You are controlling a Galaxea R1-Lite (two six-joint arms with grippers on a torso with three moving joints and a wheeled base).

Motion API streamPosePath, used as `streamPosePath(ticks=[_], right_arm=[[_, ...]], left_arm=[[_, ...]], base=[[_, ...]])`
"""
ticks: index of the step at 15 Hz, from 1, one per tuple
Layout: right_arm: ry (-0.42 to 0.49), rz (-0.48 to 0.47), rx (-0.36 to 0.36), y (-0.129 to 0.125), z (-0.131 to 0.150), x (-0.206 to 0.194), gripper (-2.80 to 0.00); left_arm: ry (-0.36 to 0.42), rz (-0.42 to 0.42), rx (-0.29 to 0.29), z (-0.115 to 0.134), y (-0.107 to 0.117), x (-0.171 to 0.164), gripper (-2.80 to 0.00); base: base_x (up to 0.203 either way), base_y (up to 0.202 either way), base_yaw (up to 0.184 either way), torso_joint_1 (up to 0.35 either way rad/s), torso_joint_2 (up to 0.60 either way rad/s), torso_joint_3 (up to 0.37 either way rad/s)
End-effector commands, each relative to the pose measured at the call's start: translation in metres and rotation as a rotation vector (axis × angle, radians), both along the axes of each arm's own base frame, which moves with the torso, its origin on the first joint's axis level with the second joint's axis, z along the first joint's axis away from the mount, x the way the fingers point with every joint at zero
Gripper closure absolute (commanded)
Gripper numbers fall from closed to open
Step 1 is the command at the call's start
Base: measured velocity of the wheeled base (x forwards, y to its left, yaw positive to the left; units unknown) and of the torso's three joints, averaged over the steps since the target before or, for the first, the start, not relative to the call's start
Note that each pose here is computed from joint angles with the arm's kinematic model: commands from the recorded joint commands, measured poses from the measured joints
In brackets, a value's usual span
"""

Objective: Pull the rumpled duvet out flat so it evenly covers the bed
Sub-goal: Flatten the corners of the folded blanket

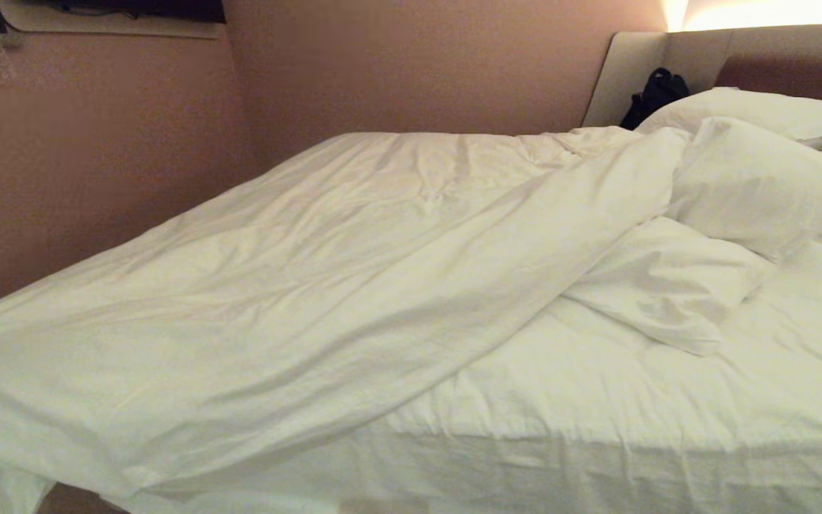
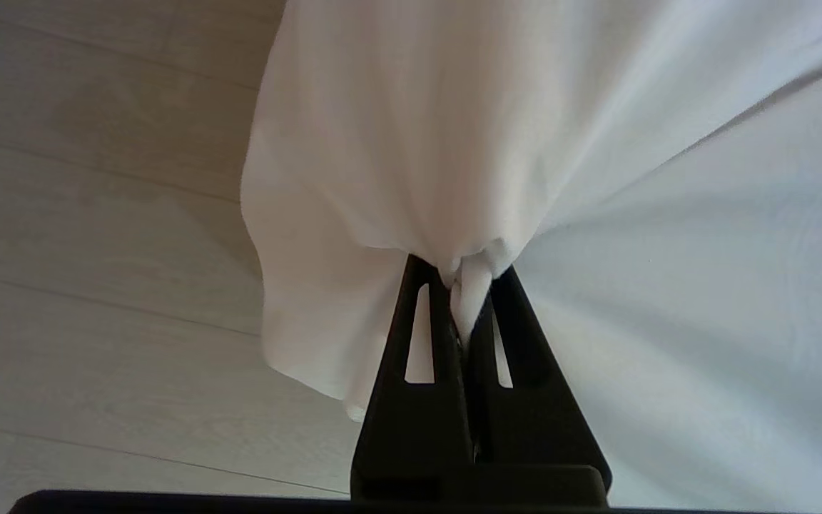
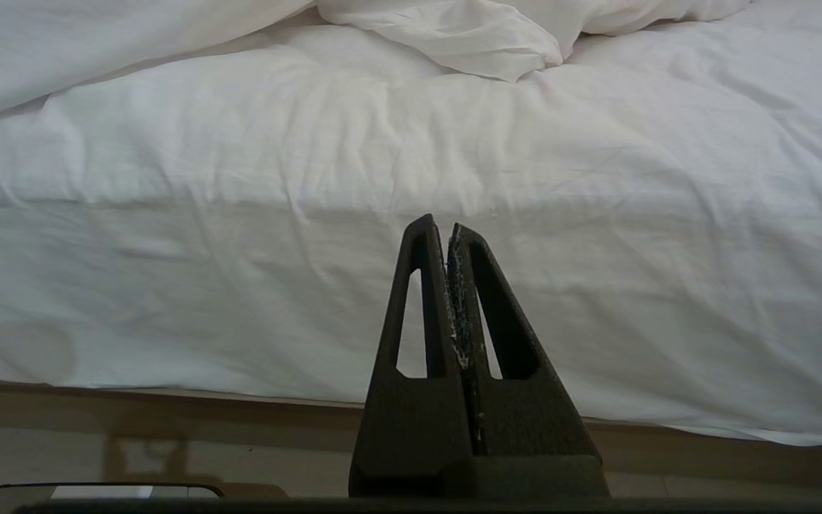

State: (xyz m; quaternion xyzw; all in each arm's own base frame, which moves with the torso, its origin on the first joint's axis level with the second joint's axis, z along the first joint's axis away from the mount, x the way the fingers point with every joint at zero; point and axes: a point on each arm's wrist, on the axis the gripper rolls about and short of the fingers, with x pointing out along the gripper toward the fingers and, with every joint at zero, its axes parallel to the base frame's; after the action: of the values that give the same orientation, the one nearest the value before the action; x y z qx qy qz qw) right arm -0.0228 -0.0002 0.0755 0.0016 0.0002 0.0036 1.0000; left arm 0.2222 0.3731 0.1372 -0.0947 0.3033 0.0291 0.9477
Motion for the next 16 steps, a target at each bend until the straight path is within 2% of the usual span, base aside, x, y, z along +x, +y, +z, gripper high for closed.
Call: streamPosePath(ticks=[1,7,16], right_arm=[[0.0,0.0,0.0,0.0,0.0,0.0,0.0],[0.0,0.0,0.0,0.0,0.0,0.0,0.0],[0.0,0.0,0.0,0.0,0.0,0.0,0.0]], left_arm=[[-0.003,0.018,-0.006,-0.001,0.006,-0.004,0.0],[0.054,0.057,0.017,-0.011,0.012,-0.002,0.0],[0.074,0.031,0.009,-0.02,0.006,-0.006,0.0]], base=[[0.0,0.0,0.0,0.0,0.0,0.0],[0.0,0.0,0.0,0.0,0.0,0.0],[0.0,0.0,0.0,0.0,0.0,0.0]])
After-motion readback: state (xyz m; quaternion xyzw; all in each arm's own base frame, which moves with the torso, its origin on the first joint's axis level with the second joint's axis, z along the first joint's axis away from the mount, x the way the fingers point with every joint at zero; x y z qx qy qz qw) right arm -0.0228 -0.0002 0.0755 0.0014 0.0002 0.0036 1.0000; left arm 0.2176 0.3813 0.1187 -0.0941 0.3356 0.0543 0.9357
